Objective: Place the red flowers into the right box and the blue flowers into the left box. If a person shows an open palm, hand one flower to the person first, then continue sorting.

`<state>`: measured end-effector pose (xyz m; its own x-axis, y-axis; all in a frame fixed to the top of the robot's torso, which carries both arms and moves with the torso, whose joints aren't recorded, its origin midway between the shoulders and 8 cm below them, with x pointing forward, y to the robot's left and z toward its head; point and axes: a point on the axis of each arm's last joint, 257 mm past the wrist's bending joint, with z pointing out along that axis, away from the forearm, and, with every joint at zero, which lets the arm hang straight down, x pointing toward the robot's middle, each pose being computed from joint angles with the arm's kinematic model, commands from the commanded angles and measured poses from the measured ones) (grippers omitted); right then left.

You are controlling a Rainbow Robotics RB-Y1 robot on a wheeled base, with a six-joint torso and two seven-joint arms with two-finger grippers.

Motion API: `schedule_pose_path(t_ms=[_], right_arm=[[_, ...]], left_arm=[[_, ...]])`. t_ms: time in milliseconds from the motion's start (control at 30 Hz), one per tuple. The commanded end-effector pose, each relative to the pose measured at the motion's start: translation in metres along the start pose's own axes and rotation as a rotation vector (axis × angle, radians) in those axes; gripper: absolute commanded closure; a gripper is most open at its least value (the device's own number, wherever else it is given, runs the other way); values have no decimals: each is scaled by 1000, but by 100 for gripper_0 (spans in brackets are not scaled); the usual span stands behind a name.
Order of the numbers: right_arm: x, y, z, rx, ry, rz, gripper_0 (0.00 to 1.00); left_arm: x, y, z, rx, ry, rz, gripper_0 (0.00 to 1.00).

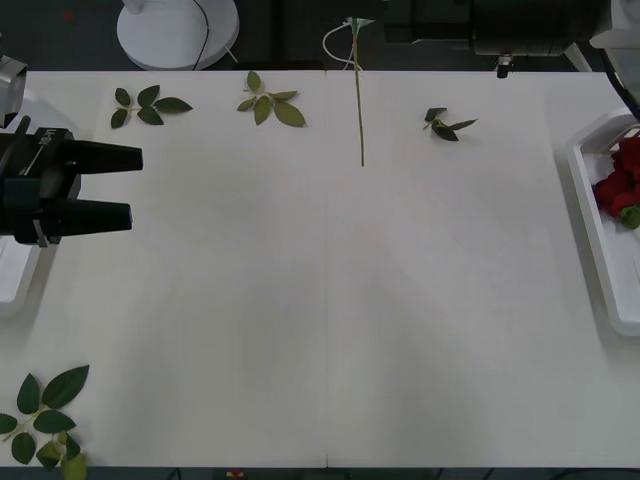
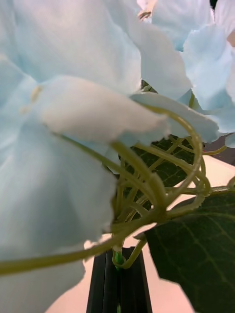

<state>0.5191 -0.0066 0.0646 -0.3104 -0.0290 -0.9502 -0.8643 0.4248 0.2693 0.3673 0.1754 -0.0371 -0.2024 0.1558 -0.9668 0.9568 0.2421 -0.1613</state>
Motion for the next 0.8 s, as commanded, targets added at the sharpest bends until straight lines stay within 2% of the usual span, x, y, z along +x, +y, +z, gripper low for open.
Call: schedule_pose_path(t_ms=[33,400,533,800], right_arm=[[-47,57,16,-105,-92,-85,100],[-59,94,23,-168,-125,-126,100],[-53,105,27,-187,-112,-144,100],[-40,108,35,-191,-83,-151,100]], left_arm=[[-8,-1,-6,17,-65,-95,0],[-21,16,11,11,-169,-166,0],[-32,22,27,11,-250,-211,0],[-51,22,52,51,-330,-265,0]])
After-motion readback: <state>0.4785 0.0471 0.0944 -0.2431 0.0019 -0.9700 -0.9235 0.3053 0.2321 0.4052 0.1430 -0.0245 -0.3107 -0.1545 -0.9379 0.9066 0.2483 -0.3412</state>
